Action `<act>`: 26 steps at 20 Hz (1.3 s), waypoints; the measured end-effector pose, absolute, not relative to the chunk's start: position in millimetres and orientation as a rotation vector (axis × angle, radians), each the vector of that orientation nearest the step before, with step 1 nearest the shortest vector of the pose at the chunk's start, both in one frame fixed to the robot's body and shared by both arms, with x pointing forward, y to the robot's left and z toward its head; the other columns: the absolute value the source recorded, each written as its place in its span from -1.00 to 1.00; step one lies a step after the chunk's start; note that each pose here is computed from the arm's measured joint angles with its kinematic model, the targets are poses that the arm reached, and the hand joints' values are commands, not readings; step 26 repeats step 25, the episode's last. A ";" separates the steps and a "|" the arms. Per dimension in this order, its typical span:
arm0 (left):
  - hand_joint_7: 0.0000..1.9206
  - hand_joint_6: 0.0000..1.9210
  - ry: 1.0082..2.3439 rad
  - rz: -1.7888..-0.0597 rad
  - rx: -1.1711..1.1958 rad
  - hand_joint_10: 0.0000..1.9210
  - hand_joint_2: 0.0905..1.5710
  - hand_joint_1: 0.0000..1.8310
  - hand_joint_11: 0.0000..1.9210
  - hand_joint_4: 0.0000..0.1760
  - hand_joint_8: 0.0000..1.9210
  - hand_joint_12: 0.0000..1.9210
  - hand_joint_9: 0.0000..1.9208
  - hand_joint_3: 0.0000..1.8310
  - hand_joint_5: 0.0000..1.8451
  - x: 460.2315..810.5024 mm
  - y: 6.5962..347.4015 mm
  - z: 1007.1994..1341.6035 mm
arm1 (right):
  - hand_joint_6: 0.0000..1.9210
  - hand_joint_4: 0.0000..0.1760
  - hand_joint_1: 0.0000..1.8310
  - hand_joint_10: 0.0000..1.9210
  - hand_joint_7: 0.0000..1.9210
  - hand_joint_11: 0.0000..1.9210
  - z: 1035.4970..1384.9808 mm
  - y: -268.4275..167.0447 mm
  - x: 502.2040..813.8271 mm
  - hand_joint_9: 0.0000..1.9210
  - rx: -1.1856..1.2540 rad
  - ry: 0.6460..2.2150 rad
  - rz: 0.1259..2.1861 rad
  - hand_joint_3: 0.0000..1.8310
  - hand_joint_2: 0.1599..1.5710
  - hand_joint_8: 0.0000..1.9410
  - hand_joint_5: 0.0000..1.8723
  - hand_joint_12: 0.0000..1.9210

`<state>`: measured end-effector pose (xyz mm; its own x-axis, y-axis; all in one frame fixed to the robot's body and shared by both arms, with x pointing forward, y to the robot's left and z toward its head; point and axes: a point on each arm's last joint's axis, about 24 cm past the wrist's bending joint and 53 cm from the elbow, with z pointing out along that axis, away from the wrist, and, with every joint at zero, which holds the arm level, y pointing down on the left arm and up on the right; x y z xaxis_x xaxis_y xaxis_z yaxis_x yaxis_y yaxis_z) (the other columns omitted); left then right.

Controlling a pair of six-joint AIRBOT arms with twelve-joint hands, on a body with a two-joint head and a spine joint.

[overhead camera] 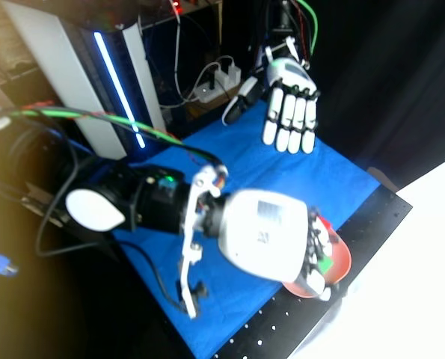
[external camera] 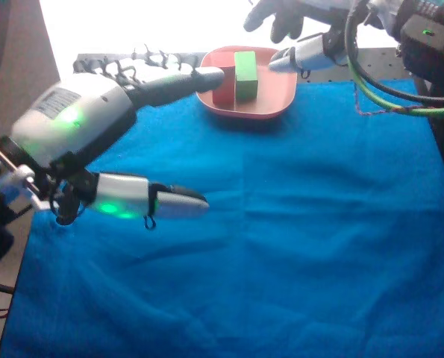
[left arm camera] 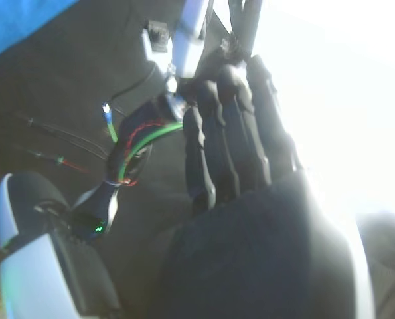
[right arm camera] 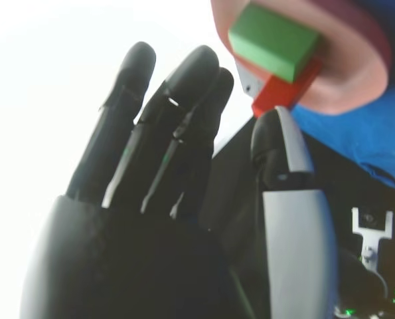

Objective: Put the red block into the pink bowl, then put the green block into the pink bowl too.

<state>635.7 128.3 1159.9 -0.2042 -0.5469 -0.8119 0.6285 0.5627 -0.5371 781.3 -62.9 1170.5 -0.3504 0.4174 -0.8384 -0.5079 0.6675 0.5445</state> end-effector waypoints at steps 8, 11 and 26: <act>-0.59 -1.00 1.349 -0.968 -0.017 -0.97 -0.04 -0.07 -0.53 -1.00 -0.99 -0.89 -0.54 -1.00 -0.70 654.8 174.3 1182.9 | -1.00 -0.89 0.19 -0.96 -0.15 -0.32 1242.1 -111.0 756.7 -0.07 0.003 1.472 1.082 -1.00 -0.05 -1.00 -0.65 -0.36; -0.60 -1.00 1.316 -0.954 -0.039 -0.98 0.00 0.05 -0.52 -1.00 -1.00 -0.89 -0.52 -0.99 -0.73 657.2 185.8 1190.6 | -1.00 -0.19 0.34 -1.00 -0.28 -0.43 1259.6 -116.5 747.4 -0.21 -0.001 1.419 1.111 -1.00 0.00 -1.00 -0.74 -0.51; -0.73 -1.00 1.087 -0.865 -0.236 -1.00 -0.02 -0.05 -0.81 0.41 -1.00 -0.99 -0.76 -0.99 -0.83 661.9 279.8 1246.7 | -1.00 0.34 -0.07 -1.00 -0.57 -0.81 1325.7 -194.2 694.5 -0.50 -0.023 1.257 1.061 -1.00 -0.25 -1.00 -0.98 -0.60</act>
